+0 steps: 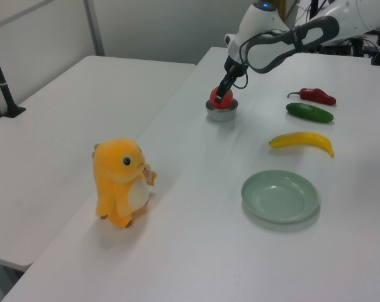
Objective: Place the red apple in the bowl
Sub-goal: 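Lower the apple into the grey bowl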
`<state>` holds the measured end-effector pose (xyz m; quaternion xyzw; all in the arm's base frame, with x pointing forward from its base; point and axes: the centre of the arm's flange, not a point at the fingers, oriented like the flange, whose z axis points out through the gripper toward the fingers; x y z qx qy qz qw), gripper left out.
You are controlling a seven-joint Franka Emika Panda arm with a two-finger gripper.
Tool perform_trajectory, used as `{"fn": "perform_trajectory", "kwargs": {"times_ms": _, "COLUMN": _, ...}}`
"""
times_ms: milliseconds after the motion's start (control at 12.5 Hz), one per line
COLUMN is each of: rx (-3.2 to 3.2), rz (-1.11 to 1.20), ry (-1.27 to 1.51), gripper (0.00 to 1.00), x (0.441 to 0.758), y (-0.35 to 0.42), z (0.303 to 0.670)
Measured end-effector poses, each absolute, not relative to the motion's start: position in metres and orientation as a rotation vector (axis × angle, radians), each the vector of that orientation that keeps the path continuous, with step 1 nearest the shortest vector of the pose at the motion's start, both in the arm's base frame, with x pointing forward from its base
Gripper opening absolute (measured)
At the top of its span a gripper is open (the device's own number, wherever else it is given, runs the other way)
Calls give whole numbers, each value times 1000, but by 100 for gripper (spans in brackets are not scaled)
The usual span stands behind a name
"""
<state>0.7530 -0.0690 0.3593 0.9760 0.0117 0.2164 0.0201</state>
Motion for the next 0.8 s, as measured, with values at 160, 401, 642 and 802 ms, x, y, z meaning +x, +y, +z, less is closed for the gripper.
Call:
{"fn": "perform_trajectory", "kwargs": {"times_ms": 160, "rx": 3025, "rz": 664, "ry": 42, "gripper": 81, "x": 753, "y": -69, "z": 357}}
{"fn": "perform_trajectory", "kwargs": {"times_ms": 401, "rx": 3025, "rz": 662, "ry": 41, "gripper": 81, "x": 753, "y": -69, "z": 356}}
{"fn": "perform_trajectory", "kwargs": {"times_ms": 642, "rx": 3025, "rz": 660, "ry": 42, "gripper": 93, "x": 752, "y": -69, "z": 356}}
{"fn": "perform_trajectory", "kwargs": {"times_ms": 802, "rx": 3025, "rz": 659, "ry": 43, "gripper": 100, "x": 752, "y": -70, "z": 355}}
